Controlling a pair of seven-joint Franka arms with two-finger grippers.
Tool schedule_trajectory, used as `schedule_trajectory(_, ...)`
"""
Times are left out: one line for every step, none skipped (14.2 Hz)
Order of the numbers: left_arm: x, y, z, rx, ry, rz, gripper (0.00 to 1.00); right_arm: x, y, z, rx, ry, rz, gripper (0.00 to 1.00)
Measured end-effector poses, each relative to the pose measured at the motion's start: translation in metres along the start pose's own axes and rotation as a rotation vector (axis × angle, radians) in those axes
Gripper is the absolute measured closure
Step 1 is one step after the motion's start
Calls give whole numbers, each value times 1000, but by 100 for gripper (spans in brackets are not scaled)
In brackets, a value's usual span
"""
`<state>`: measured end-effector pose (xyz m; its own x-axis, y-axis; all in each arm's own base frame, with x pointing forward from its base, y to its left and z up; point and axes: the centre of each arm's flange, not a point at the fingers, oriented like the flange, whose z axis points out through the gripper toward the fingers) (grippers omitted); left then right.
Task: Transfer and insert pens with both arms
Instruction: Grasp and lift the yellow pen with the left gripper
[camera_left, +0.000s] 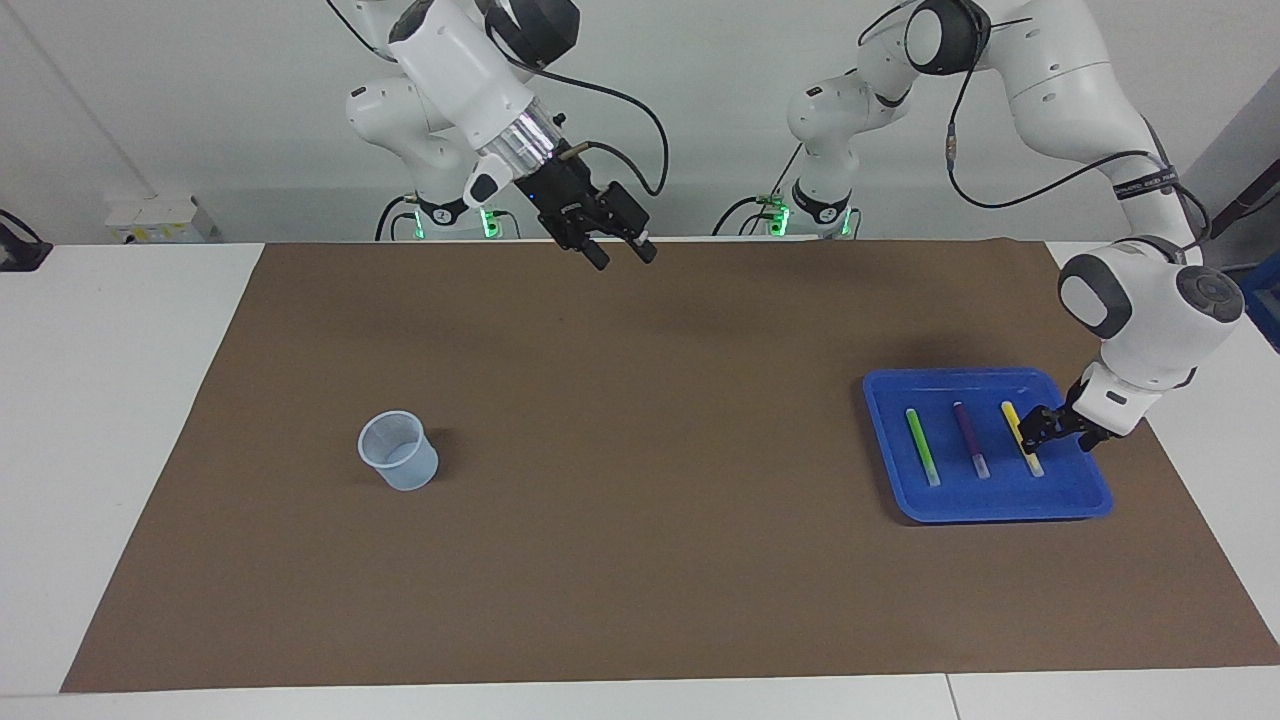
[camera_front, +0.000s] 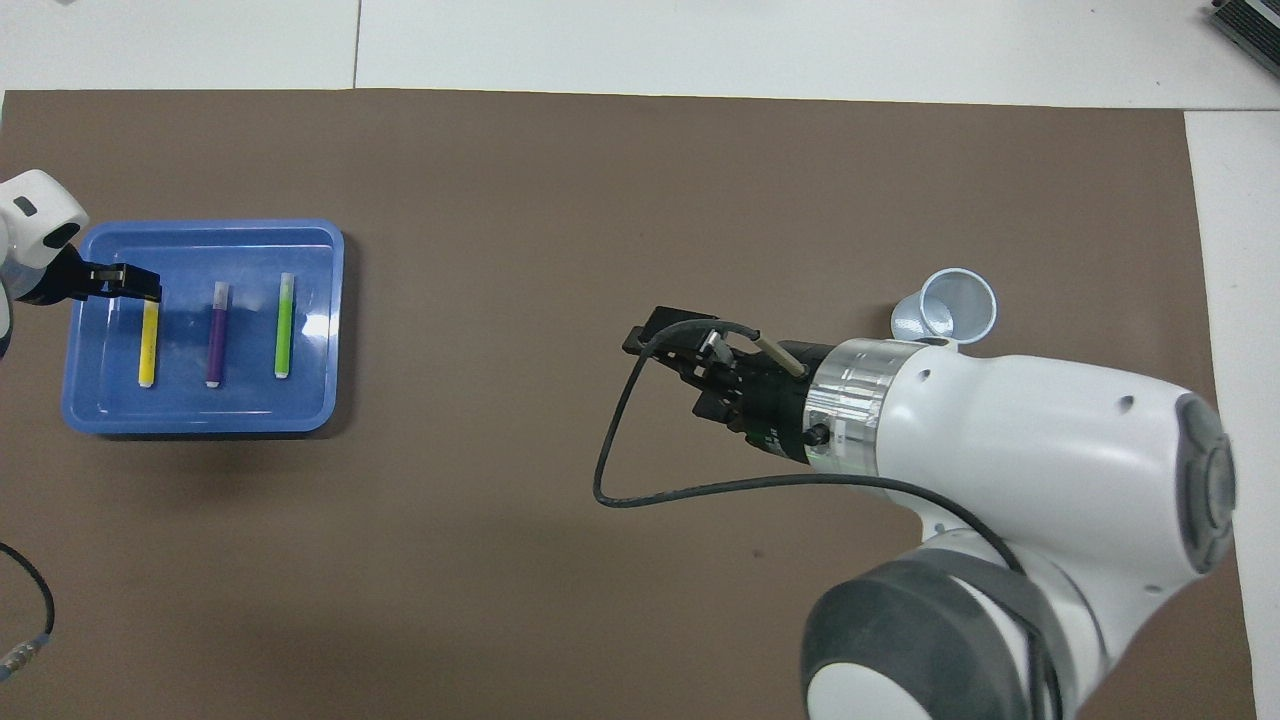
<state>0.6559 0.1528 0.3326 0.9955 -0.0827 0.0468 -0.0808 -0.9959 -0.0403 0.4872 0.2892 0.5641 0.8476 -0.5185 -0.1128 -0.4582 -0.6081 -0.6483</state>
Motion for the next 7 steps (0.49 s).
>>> schedule_trajectory(0, 0, 6, -3, -8, 7, 9, -5, -4, 12, 15, 14, -11, 0)
schedule_trajectory(0, 0, 12, -4, -11, 24, 10, -9, -6, 23, 22, 20, -18, 0)
schedule_trajectory(1, 0, 17, -4, -8, 51, 10, -10, -7, 32, 23, 23, -21, 0)
schedule_trajectory(1, -1, 24, -4, -4, 76, 12, -8, -8, 37, 23, 24, -21, 0)
schedule_trajectory(1, -3, 32, -6, -7, 90, 12, -6, -8, 38, 22, 26, -26, 0)
schedule_trajectory(1, -3, 37, -8, -13, 98, 15, -4, -9, 38, 23, 28, -47, 3)
schedule_trajectory(0, -3, 40, -10, -17, 102, 15, -2, -8, 38, 22, 30, -76, 12)
